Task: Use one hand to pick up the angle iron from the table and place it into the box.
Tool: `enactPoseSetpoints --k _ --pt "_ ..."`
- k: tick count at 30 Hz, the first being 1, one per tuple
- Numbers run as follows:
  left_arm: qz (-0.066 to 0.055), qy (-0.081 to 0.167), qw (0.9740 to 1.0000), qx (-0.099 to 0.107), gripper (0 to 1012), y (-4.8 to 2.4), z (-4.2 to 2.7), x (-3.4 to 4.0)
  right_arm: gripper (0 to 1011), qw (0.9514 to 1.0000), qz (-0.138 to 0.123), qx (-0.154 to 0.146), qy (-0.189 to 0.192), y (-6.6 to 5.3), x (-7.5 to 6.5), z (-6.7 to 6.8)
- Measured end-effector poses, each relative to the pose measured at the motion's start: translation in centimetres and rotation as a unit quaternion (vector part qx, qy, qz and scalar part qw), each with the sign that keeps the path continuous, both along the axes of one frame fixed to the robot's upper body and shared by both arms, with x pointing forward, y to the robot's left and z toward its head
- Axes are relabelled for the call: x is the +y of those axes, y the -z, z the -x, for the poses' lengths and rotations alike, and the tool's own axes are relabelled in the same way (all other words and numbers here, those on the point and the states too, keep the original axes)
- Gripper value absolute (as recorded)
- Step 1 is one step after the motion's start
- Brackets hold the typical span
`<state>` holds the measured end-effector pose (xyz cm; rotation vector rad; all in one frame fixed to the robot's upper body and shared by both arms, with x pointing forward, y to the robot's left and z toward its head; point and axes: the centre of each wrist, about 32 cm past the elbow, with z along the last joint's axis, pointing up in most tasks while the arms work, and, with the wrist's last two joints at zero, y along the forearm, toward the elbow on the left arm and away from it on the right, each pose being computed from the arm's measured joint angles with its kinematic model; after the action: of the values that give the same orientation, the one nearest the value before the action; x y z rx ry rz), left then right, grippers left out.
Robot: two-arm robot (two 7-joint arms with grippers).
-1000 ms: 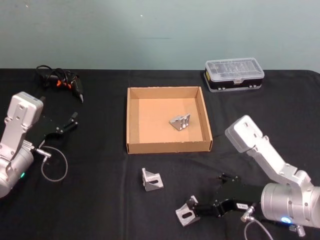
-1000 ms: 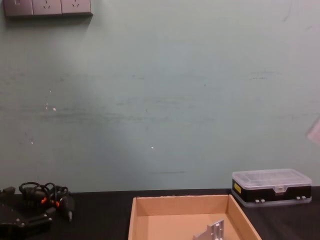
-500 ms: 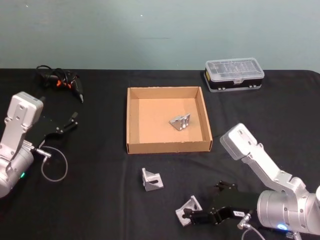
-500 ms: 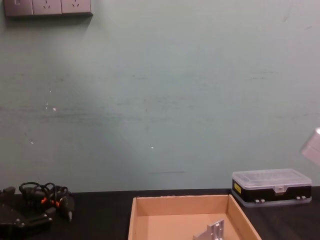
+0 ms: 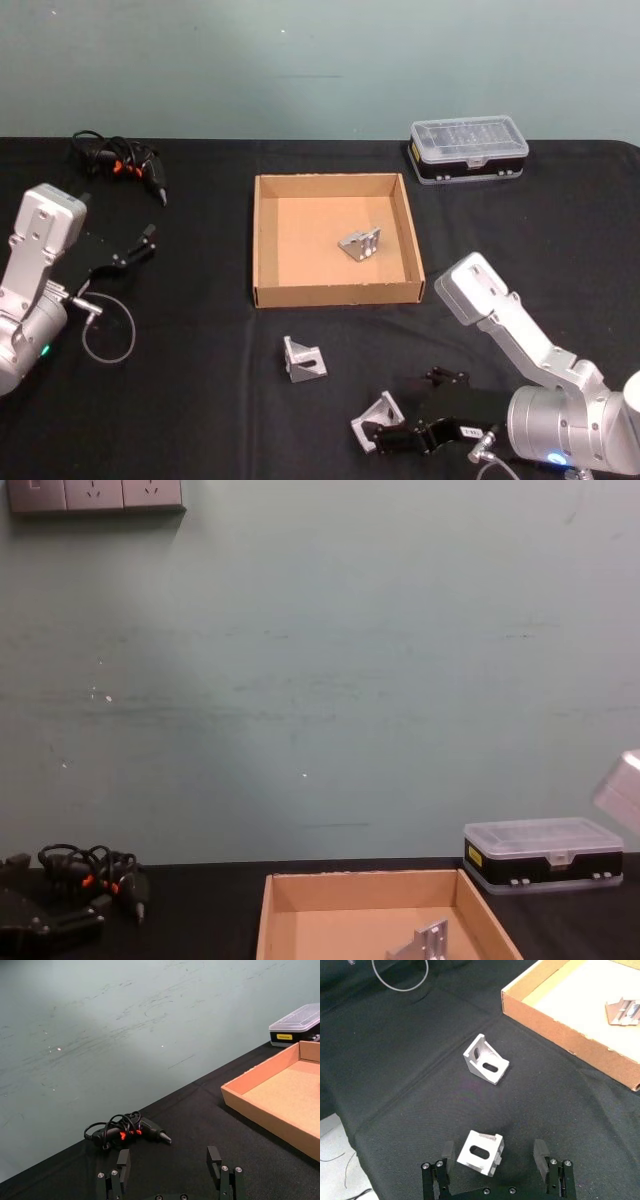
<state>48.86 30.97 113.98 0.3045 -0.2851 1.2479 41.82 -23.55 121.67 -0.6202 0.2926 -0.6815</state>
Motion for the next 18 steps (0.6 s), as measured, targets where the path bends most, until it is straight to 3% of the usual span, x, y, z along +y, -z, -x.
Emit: enactPoseSetpoints --k 7,12,18 --pt "0.000 0.000 1.0000 0.000 1000 0.00 0.00 0.00 997 1.0000 -0.003 0.000 -0.003 0.28 0.07 -0.02" --pt "0.000 0.000 1.0000 0.000 1000 0.00 0.00 0.00 907 1.0000 -0.002 0.001 -0.003 0.39 0.09 -0.03" --pt "0.000 0.000 1.0000 0.000 1000 0.00 0.00 0.00 707 1.0000 -0.001 0.003 -0.003 0.51 0.11 -0.01"
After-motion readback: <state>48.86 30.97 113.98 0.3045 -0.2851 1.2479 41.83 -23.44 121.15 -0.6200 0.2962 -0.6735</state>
